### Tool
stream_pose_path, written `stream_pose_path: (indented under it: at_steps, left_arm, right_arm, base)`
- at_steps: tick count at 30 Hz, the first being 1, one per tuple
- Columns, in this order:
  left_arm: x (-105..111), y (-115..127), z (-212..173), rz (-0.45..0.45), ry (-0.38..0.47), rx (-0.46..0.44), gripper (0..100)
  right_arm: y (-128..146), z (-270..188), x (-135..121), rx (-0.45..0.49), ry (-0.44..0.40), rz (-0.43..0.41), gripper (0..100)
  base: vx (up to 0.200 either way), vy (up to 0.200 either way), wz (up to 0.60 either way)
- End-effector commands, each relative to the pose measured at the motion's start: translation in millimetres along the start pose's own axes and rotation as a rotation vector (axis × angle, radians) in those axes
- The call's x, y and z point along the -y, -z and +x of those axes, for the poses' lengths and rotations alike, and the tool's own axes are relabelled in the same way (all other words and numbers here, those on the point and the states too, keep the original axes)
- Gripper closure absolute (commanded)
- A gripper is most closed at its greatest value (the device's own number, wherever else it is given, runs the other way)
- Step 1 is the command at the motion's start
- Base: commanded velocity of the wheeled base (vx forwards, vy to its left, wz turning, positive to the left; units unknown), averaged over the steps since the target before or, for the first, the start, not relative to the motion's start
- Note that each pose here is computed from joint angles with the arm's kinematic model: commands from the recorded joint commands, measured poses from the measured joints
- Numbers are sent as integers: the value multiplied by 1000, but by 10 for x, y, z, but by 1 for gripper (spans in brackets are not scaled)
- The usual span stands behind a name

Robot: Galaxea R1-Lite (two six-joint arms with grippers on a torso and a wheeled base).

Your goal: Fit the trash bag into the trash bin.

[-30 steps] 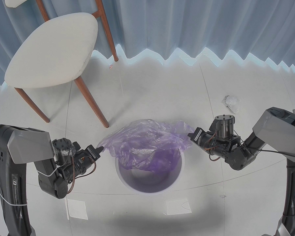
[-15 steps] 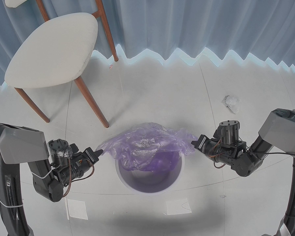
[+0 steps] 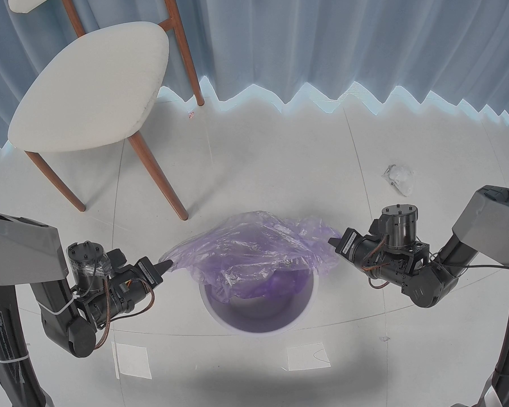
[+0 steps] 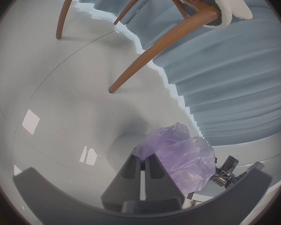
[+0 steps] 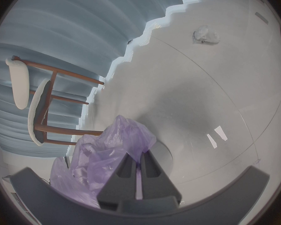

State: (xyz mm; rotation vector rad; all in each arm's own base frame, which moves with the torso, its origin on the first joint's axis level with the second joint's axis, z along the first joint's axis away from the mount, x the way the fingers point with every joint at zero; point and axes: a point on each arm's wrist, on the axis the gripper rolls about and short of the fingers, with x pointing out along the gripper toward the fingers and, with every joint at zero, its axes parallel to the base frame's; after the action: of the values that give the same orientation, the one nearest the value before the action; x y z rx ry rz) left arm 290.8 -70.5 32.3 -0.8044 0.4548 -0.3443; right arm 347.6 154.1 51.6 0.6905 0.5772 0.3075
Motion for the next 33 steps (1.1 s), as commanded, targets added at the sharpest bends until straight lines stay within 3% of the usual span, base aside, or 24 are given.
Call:
stream_pose_path:
  at_steps: [1,5,6,9,13,16,24,33]
  left_arm:
    - [36,-15,-31,3,8,6,100]
    - [29,10,-45,3,4,-5,100]
    - [29,10,-45,1,4,-5,100]
    - [34,7,-51,3,5,-4,100]
    - [47,27,-55,6,5,-9,100]
    - [53,27,-67,4,6,-10,100]
    - [87,35,-128,7,9,-14,100]
    - [143,12,-206,11,23,-7,100]
  right_arm:
    - [8,-11,-10,9,-4,-1,100]
    - [20,-10,11,69,-18,-14,100]
    - [28,-23,18,64,-16,-13,0]
    - [16,-40,3,72,-26,-5,0]
    - [-160,-218,-211,130,-102,67,0]
    - [-234,-353,-310,132,-110,72,0]
    - [-350,-725,-507,56,-105,93,0]
    - [57,-959,-844,-163,-96,46,0]
  base:
    - [0,0,0]
    - [0,0,0]
    - [0,0,0]
    - [0,0,0]
    - [0,0,0]
    - [0,0,0]
    - [0,0,0]
    - [0,0,0]
